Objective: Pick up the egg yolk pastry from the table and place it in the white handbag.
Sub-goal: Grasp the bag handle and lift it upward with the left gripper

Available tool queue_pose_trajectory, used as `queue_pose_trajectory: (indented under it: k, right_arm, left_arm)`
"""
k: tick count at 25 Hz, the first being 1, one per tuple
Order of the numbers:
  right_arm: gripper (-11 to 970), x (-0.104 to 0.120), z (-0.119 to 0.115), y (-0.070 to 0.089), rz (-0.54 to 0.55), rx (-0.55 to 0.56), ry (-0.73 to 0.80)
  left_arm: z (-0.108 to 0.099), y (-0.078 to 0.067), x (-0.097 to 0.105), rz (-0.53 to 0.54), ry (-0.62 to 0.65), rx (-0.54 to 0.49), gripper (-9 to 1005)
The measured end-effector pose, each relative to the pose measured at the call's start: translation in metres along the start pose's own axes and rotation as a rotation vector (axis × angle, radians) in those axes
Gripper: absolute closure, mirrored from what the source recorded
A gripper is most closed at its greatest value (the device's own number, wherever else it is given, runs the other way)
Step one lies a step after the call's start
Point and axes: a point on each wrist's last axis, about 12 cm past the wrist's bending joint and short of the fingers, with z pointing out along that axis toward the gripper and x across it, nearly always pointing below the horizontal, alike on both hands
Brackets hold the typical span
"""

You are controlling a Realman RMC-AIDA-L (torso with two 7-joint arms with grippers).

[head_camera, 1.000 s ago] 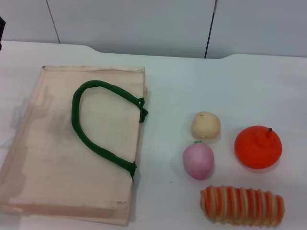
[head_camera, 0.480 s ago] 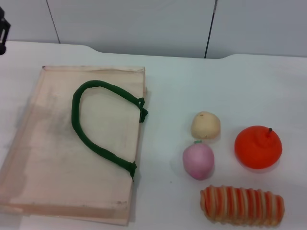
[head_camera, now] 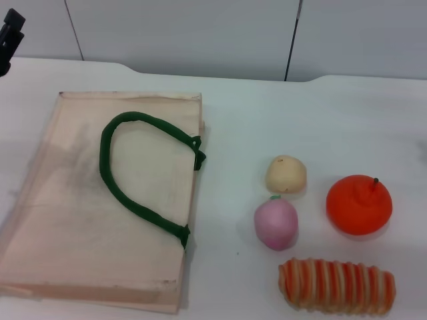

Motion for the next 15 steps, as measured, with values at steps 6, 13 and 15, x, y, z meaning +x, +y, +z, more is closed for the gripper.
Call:
queue_pose_trajectory:
  k: [6,13,15]
  right_arm:
    - [106,-0.012,0.013,0.009,-0.02,-0.199,0.102]
    - [107,-0.024,0.018,0.013,-0.064,-0.324,0.196]
    - [107,-0.025,0.018,0.014,-0.068,-0.329,0.197]
  left_arm:
    - [0.001,0.014,-0.019,-0.208,0.152,0.057,202]
    - [0.013,0.017,-0.027,-0.434,0.459,0.072,202]
    - [0.016,0.017,-0.028,-0.476,0.542,0.066,202]
